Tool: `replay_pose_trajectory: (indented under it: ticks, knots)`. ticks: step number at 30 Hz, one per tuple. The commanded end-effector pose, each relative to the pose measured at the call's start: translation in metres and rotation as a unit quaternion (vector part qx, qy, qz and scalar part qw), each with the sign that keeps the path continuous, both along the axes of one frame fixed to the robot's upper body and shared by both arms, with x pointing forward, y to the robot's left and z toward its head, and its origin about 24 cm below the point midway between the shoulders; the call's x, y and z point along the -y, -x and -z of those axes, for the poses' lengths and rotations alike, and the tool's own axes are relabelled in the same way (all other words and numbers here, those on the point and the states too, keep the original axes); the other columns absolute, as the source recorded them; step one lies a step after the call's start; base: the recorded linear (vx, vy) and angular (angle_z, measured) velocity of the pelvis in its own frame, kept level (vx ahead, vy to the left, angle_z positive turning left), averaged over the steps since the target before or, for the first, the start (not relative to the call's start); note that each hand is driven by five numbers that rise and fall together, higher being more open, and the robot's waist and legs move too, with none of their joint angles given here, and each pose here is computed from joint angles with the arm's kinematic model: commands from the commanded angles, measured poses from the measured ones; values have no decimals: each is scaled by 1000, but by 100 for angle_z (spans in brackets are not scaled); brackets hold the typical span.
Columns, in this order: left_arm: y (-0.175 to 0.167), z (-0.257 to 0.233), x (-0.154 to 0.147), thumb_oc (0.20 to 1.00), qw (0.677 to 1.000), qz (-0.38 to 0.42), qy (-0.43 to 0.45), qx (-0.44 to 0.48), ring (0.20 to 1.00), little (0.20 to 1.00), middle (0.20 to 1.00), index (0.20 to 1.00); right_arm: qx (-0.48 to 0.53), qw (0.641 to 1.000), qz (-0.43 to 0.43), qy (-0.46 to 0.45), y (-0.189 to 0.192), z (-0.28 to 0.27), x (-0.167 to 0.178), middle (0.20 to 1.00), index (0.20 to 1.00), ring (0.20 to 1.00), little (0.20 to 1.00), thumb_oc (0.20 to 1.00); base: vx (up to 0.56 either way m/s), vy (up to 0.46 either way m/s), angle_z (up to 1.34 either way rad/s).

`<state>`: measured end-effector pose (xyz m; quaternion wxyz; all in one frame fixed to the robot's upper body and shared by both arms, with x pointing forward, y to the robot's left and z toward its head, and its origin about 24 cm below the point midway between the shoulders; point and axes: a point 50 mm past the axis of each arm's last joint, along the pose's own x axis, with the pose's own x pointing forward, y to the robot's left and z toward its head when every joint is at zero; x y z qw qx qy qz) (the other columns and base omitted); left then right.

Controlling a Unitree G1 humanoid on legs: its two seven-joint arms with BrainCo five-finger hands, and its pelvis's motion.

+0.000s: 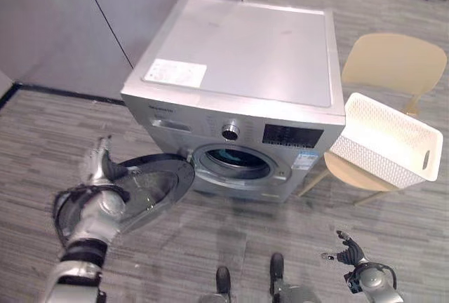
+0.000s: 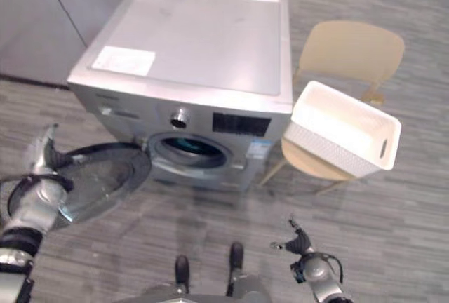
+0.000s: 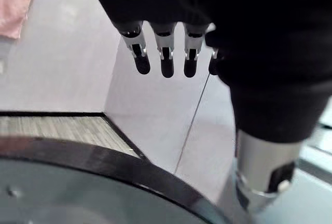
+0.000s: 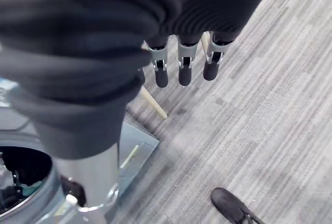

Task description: Grab the laundry basket,head to the washer,open it,put in the laundry and shut it.

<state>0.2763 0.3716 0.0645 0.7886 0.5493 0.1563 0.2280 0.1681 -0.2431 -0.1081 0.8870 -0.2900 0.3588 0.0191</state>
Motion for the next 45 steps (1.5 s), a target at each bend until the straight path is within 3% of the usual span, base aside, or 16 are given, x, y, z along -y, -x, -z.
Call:
replay_pose_trajectory:
  ticks: [1,8,10,14,18,20,21,22,23,28,34,40,45]
  knots:
    - [-9,-38,-17,1000,996,-3,-81,24,1000,1000,1000,1000,40,999,-26,11,-17,-14,1,1000,1000,1000,1000,1000,-97,30,-2]
    - [1,-31,-42,1000,996,-33,-59,-54,1000,1000,1000,1000,32,999,-36,15,-18,-13,3,1000,1000,1000,1000,1000,-43,17,0]
    - [0,-11,-30,1000,999,-22,28,-42,1000,1000,1000,1000,21,999,-36,14,-20,-9,-1,1000,1000,1000,1000,1000,-65,11,10]
    - [5,16,-14,1000,995,-10,86,-48,1000,1000,1000,1000,28,999,-43,17,-28,-13,-3,1000,1000,1000,1000,1000,-9,1,3]
    - [11,50,29,1000,983,31,180,-19,1000,1000,1000,1000,41,998,-46,22,-33,-17,-3,1000,1000,1000,1000,1000,0,0,0]
    - [21,75,68,1000,959,50,278,6,1000,1000,1000,1000,42,998,-45,25,-33,-17,-4,1000,1000,1000,1000,1000,0,0,0]
    - [21,75,68,1000,959,50,278,6,1000,1000,1000,1000,42,998,-45,25,-32,-17,-4,1000,1000,1000,1000,1000,53,-29,-1]
    - [31,85,92,1000,938,72,338,12,1000,1000,1000,1000,42,998,-42,31,-30,-18,-1,1000,1000,1000,1000,1000,38,-11,1]
    - [31,85,92,1000,938,72,339,12,1000,1000,1000,1000,42,998,-42,31,-30,-18,-1,1000,1000,1000,1000,1000,49,-32,3]
    - [42,90,147,1000,889,161,430,1,1000,1000,1000,1000,50,997,-40,33,-30,-20,-2,1000,1000,1000,1000,1000,9,-56,-3]
    - [29,82,165,1000,887,204,414,-5,1000,1000,1000,1000,56,996,-54,36,-31,-21,-7,1000,1000,1000,1000,1000,-95,-116,-21]
    - [-14,55,190,1000,897,245,367,33,1000,1000,1000,1000,56,995,-65,50,-24,-20,-6,1000,1000,1000,1000,1000,-106,-140,-50]
    - [-57,37,187,1000,930,221,289,46,1000,1000,1000,1000,51,995,-60,67,-17,-20,5,1000,1000,1000,1000,1000,-54,-69,-28]
